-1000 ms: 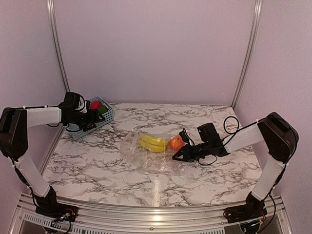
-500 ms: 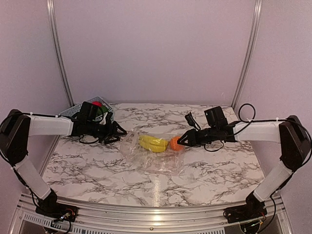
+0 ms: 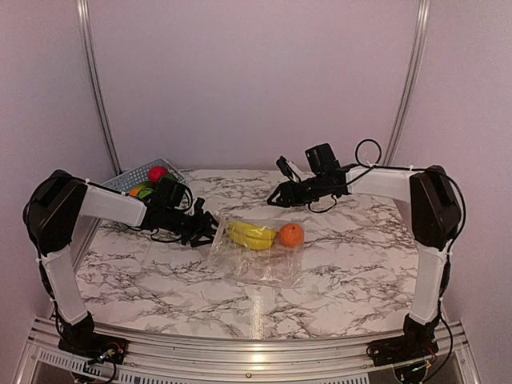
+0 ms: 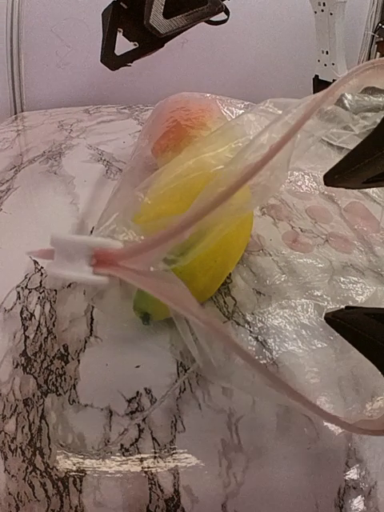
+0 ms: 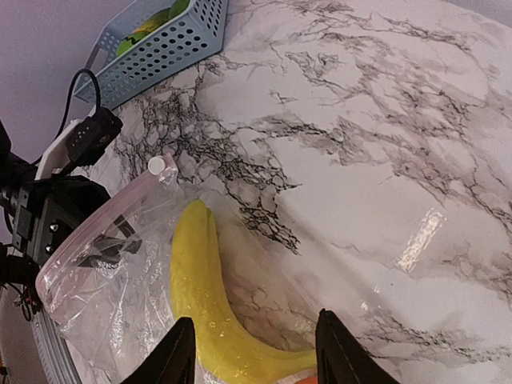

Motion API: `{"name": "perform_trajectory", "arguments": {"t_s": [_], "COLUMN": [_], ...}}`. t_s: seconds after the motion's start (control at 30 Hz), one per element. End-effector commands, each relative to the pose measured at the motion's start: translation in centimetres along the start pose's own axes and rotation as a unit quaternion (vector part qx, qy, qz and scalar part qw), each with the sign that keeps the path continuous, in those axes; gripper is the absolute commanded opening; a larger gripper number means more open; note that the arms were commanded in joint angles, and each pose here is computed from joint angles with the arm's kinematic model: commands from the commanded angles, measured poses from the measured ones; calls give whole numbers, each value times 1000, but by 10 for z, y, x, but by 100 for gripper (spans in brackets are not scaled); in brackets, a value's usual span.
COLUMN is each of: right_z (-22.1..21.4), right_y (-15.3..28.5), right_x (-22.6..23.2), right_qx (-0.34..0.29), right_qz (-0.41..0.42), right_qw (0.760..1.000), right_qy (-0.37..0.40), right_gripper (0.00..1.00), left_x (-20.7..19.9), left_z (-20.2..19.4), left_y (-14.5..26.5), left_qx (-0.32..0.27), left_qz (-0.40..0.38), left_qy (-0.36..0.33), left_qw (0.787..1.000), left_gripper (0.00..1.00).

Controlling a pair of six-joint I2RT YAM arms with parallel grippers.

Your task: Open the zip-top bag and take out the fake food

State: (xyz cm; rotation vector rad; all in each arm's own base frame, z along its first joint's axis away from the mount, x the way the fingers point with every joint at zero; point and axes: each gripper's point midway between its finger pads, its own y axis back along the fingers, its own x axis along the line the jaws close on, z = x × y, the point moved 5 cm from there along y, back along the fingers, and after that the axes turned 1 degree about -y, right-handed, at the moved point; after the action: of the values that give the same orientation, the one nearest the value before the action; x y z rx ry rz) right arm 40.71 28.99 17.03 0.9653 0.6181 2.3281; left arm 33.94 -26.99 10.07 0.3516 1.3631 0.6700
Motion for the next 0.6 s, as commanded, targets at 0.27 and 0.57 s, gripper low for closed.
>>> {"name": "perform_trajectory", "arguments": {"t_s": [0.27,0.57], "right_z": [-26,-50], "right_y": [-57,-67], "right_x": [2,13], "right_qx": [97,129], "right_qz": [91,120], "right_qw": [991,984], "right_qy": [21,16], "right_gripper": [46,22], "left_x": [7,-2], "left_z": [11,19], "left_y": [-35,-54], "left_qx": [13,16], "left_qz": [-12,-25], "left_qy": [24,17], "left_qw": [1000,999], "left_gripper": [56,72]}}
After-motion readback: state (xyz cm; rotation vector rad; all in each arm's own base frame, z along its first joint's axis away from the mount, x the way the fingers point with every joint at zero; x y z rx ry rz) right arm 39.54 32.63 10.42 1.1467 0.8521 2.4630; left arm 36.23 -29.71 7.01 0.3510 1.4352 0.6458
